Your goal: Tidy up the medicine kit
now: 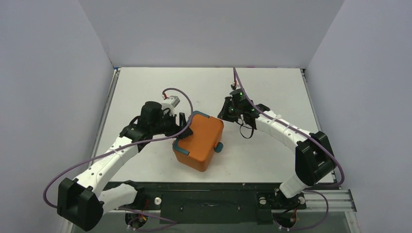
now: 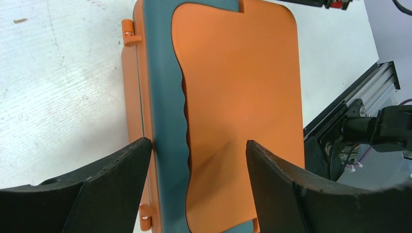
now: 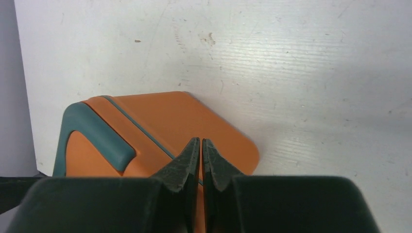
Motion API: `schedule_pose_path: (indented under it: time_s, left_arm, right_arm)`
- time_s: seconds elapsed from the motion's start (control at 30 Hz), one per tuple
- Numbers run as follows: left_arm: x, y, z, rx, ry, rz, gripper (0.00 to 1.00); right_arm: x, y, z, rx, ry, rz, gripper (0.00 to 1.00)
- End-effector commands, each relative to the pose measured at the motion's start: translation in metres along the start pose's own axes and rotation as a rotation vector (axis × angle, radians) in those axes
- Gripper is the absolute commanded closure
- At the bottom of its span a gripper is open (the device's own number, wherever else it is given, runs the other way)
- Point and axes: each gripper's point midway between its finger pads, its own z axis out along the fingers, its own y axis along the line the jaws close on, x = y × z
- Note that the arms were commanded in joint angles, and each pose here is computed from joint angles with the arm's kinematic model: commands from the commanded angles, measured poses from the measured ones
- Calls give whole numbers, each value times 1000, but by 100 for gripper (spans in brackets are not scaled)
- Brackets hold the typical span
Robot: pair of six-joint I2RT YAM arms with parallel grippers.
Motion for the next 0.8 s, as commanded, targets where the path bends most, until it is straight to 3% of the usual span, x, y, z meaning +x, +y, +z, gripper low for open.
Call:
schedule_pose_path:
  time_s: [0.0, 0.33, 0.5, 0.77]
  left_arm:
    - [6, -6, -14, 3, -5, -16, 31]
    - [16, 3, -18, -45, 2, -44, 31]
    - [21, 7, -13, -51, 13, -65, 31]
    - [25, 1, -9, -12, 33, -80, 35]
  right_arm:
    - [-22, 30, -2, -83, -47, -28, 96]
    - [-17, -16, -31, 9, -66, -18, 85]
    - [2, -28, -53, -1, -79, 2, 70]
    - [35, -27, -72, -112, -76, 103, 66]
